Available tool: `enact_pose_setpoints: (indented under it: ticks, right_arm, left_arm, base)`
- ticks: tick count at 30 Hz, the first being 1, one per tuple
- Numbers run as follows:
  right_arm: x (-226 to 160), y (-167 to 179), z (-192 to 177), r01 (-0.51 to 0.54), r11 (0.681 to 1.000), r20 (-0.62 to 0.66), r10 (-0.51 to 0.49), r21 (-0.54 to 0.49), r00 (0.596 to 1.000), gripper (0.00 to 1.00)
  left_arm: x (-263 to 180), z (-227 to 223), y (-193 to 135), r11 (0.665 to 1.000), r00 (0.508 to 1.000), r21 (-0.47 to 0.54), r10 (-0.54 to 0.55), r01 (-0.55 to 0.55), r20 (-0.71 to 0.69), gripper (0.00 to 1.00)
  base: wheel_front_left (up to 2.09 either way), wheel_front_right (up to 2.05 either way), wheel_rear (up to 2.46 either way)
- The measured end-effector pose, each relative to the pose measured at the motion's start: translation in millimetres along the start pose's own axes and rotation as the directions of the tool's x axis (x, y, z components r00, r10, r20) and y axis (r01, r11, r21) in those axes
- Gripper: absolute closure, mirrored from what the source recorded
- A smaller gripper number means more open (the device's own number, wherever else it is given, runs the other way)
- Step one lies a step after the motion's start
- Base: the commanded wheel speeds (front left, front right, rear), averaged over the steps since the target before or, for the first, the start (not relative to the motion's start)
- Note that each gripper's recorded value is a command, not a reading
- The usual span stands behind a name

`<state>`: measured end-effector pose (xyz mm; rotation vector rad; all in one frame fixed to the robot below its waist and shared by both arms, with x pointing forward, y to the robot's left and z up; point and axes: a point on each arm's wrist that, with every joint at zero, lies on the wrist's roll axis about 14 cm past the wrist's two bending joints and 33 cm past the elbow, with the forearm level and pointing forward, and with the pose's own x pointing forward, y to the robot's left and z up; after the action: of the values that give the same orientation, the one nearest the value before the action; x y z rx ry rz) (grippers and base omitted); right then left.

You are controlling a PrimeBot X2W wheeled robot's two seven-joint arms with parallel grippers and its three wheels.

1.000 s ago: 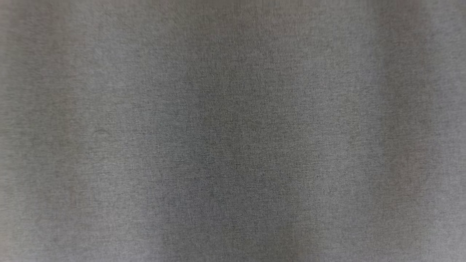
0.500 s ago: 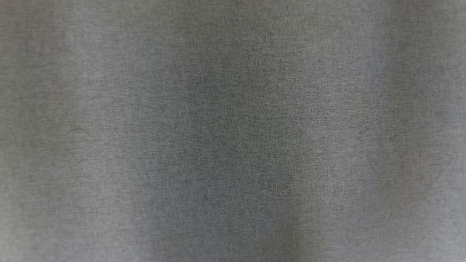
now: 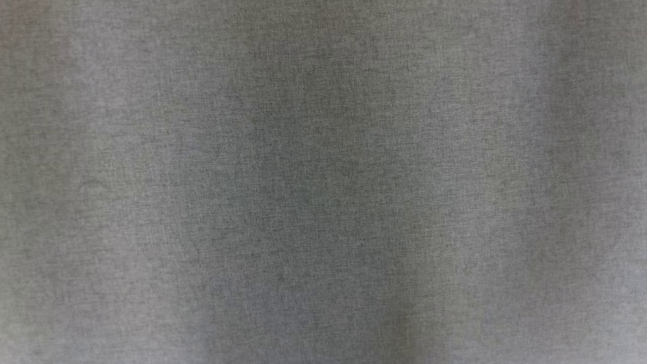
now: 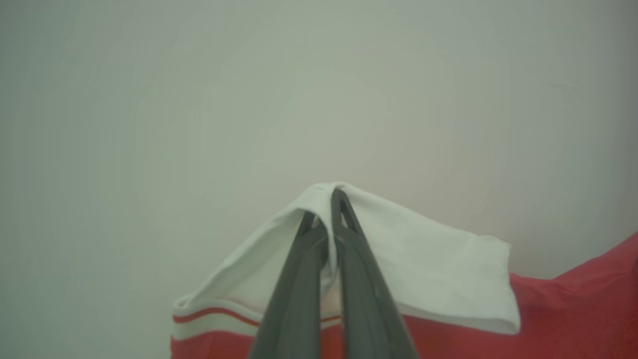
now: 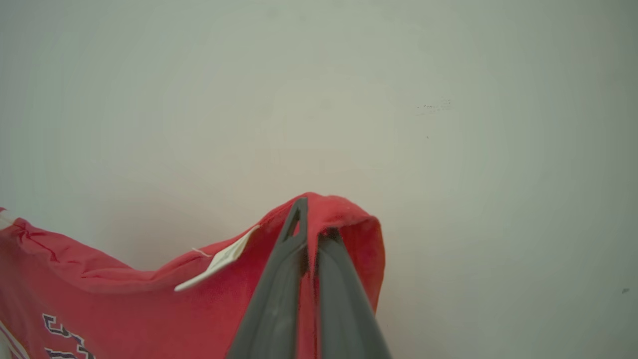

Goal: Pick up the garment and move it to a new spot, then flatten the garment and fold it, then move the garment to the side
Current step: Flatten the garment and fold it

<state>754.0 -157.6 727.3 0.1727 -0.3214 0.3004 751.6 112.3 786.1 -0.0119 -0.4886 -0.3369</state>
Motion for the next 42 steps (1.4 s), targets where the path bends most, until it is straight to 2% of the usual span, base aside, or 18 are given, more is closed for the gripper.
enact_pose_setpoints:
  ticks: [3,7,10,14,18,24,28,31,35,37,39,42]
  right_arm:
    - [1.0,3.2,3.4,-0.007,1.000,0.012,0.007,-0.012,1.000,1.00]
    - [0.6,10.1,2.6,-0.028,1.000,0.020,0.028,-0.010,0.999,1.00]
    - [-6.4,15.2,-7.6,-0.053,0.999,0.003,0.053,-0.011,0.999,1.00]
    - [-21.6,15.3,-23.1,-0.067,0.997,-0.010,0.068,0.025,0.998,1.00]
    - [-50.0,23.9,-43.2,-0.099,0.989,-0.029,0.102,0.108,0.994,1.00]
    - [-122.4,26.8,-94.4,-0.079,0.973,-0.158,0.115,0.217,0.981,1.00]
    - [-177.1,28.3,-112.7,-0.037,0.959,-0.230,0.105,0.282,0.967,1.00]
    - [-223.6,37.8,-130.0,-0.012,0.948,-0.306,0.115,0.318,0.945,1.00]
    - [-282.0,53.3,-143.6,0.020,0.935,-0.386,0.126,0.353,0.914,1.00]
    - [-310.7,56.1,-147.8,0.065,0.923,-0.417,0.108,0.379,0.902,1.00]
    - [-340.6,61.4,-153.8,0.086,0.921,-0.457,0.105,0.379,0.883,1.00]
    - [-382.3,69.6,-160.8,0.128,0.913,-0.507,0.095,0.388,0.856,1.00]
  left_arm:
    - [0.1,7.9,0.3,1.000,1.000,-0.007,0.000,0.000,0.028,1.00]
    - [-1.1,15.3,1.5,0.998,0.998,-0.065,0.008,-0.004,0.068,1.00]
    - [-9.5,3.6,5.0,0.994,0.998,-0.106,0.019,-0.012,0.060,1.00]
    - [-23.8,-13.0,6.7,0.993,0.999,-0.121,0.017,-0.011,0.045,1.00]
    - [-53.2,-37.4,7.1,0.987,1.000,-0.159,0.008,-0.006,0.011,1.00]
    - [-131.2,-92.8,5.9,0.965,0.992,-0.249,0.049,-0.078,-0.119,1.00]
    - [-183.4,-83.3,0.0,0.943,0.986,-0.299,0.118,-0.149,-0.118,1.00]
    - [-237.8,-88.7,-16.8,0.922,0.972,-0.328,0.151,-0.204,-0.180,1.00]
    - [-306.8,-91.1,-36.9,0.878,0.940,-0.375,0.198,-0.297,-0.279,1.00]
    - [-338.9,-94.0,-56.3,0.862,0.924,-0.400,0.179,-0.313,-0.337,1.00]
    - [-369.3,-95.3,-60.7,0.834,0.893,-0.397,0.226,-0.384,-0.389,1.00]
    - [-409.4,-96.6,-77.0,0.795,0.858,-0.418,0.234,-0.439,-0.456,1.00]
  base:
    - [0.00,0.00,0.00]
    - [0.00,0.00,0.00]
    - [0.00,0.00,0.00]
    - [0.00,0.00,0.00]
    - [0.00,0.00,0.00]
    - [0.00,0.00,0.00]
    - [0.00,0.00,0.00]
    - [0.00,0.00,0.00]
    - [0.00,0.00,0.00]
    - [0.00,0.00,0.00]
    - [0.00,0.00,0.00]
    - [0.00,0.00,0.00]
